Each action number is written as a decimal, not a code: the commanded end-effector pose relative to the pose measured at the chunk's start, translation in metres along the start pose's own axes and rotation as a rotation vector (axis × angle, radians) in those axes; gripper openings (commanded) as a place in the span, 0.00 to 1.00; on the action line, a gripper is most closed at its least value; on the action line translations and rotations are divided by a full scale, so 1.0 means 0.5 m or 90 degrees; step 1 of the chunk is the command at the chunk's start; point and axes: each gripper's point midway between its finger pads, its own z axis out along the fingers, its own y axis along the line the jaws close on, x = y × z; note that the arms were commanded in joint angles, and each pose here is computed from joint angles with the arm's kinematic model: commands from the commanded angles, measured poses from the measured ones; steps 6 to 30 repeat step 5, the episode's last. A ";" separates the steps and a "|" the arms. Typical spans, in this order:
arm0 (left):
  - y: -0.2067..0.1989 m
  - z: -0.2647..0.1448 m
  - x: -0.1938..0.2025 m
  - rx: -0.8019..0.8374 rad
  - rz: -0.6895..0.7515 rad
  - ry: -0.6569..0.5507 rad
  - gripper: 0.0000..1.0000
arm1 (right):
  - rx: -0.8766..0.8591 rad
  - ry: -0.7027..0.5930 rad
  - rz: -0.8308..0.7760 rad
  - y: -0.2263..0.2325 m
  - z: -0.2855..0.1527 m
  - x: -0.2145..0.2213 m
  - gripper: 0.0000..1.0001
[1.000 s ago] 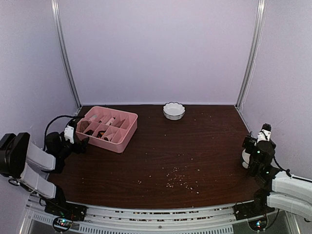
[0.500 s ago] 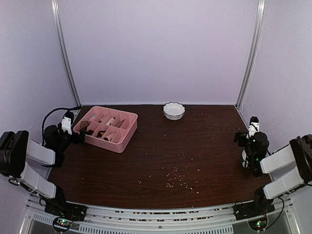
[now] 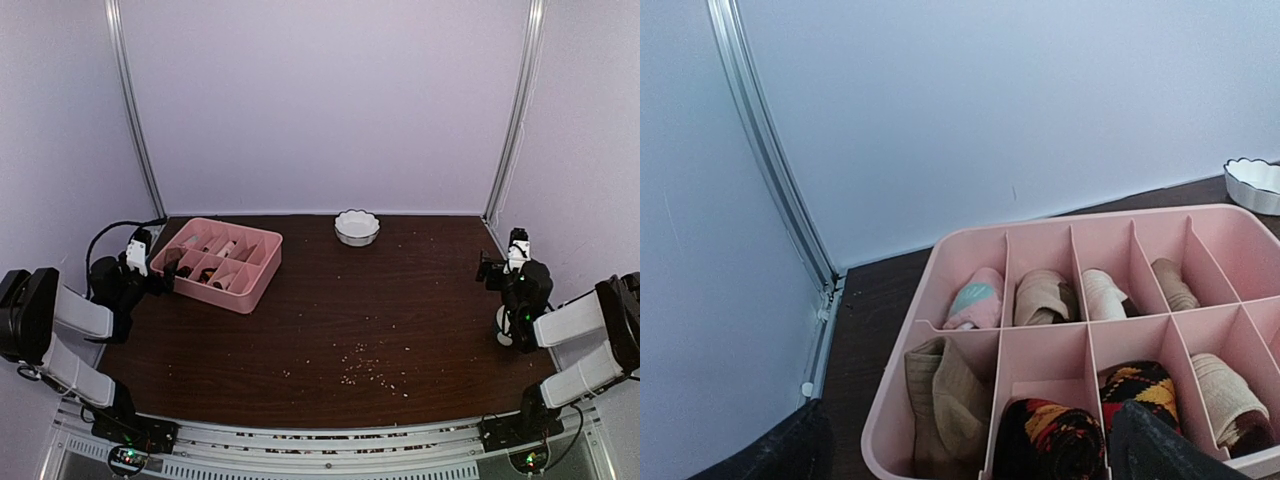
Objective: Roll the socks
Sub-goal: Reset both arms
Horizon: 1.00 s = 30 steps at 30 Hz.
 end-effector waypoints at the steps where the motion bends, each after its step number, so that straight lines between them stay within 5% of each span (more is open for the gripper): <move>1: 0.016 0.004 -0.026 -0.016 0.003 -0.029 0.98 | -0.008 -0.004 0.003 0.002 0.008 -0.009 0.99; 30: 0.016 0.003 -0.026 -0.016 0.003 -0.029 0.98 | -0.012 -0.006 0.003 0.003 0.007 -0.010 1.00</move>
